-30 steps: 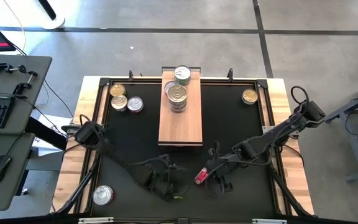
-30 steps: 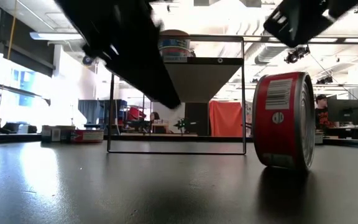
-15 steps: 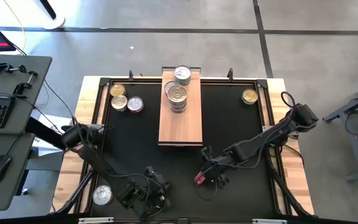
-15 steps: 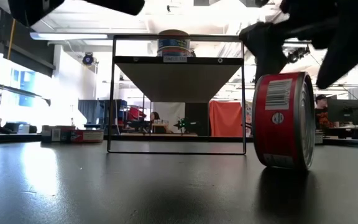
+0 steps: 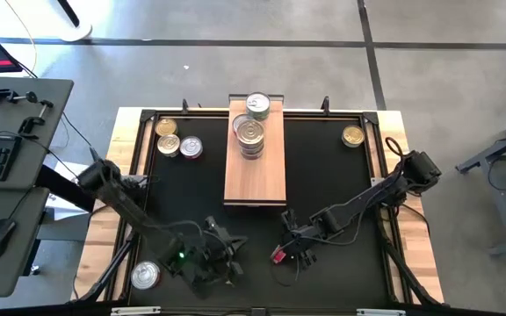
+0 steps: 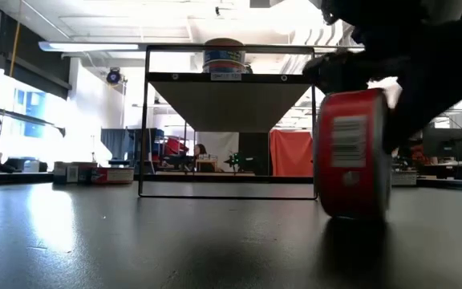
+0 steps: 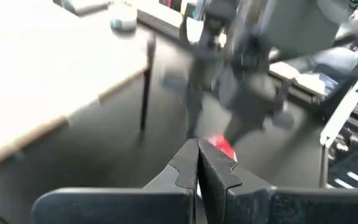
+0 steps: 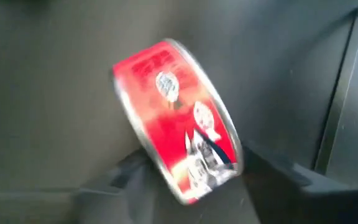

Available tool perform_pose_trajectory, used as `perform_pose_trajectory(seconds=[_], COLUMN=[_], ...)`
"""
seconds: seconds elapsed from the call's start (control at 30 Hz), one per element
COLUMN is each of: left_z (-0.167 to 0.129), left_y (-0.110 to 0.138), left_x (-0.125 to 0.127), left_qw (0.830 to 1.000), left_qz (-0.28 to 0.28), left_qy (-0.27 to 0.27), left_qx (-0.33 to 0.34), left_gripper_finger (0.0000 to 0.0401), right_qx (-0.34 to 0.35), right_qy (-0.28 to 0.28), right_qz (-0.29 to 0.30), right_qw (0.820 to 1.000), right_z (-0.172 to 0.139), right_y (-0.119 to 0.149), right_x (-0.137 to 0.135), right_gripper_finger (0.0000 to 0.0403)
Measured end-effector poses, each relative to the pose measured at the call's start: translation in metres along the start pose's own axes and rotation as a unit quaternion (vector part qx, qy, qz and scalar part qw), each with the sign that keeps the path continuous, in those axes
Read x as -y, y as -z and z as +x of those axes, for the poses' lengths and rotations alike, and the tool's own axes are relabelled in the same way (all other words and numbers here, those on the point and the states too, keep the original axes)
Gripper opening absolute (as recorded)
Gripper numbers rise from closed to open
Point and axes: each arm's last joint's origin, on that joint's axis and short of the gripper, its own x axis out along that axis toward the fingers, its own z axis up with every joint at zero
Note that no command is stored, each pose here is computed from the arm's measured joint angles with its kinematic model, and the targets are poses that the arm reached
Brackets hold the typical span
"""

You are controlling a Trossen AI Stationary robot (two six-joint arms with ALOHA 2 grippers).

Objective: Stack canned seafood by type on shelf
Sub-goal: Stack the red tuna can on top of the red tuna can on the shelf

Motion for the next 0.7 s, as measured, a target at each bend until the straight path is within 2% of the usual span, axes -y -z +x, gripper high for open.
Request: perform_pose_trajectory(seconds=[0.17, 0.3, 0.4, 0.47, 0.57, 0.7], left_z=[-0.021, -0.046, -0.065, -0.075, -0.089, -0.098], left_y=[-0.05, -0.092, -0.118, -0.131, -0.147, -0.153], left_x=[-0.017, -0.037, -0.054, -0.065, -0.08, -0.097], left_qw=[0.999, 0.997, 0.994, 0.991, 0.988, 0.983], left_qz=[0.033, 0.028, 0.047, 0.071, 0.096, 0.141], left_qy=[0.002, 0.009, 0.01, 0.009, 0.01, -0.01], left_qx=[0.042, 0.074, 0.099, 0.109, 0.12, 0.115], left_gripper_finger=[0.0, 0.0, 0.0, 0.0, 0.0, 0.0], right_qx=[0.016, 0.014, 0.065, 0.114, 0.171, 0.188], right_qy=[-0.009, -0.027, -0.019, 0.003, 0.079, 0.183], right_qz=[0.004, 0.023, 0.023, 0.019, 0.021, 0.02], right_qw=[1.0, 0.999, 0.997, 0.993, 0.982, 0.965], right_z=[-0.001, -0.016, -0.049, -0.077, -0.113, -0.148], right_y=[-0.005, -0.02, -0.045, -0.063, -0.085, -0.107], right_x=[0.0, 0.0, 0.002, 0.005, 0.013, 0.036], right_gripper_finger=[0.0119, 0.0119, 0.0119, 0.0119, 0.0119, 0.0119])
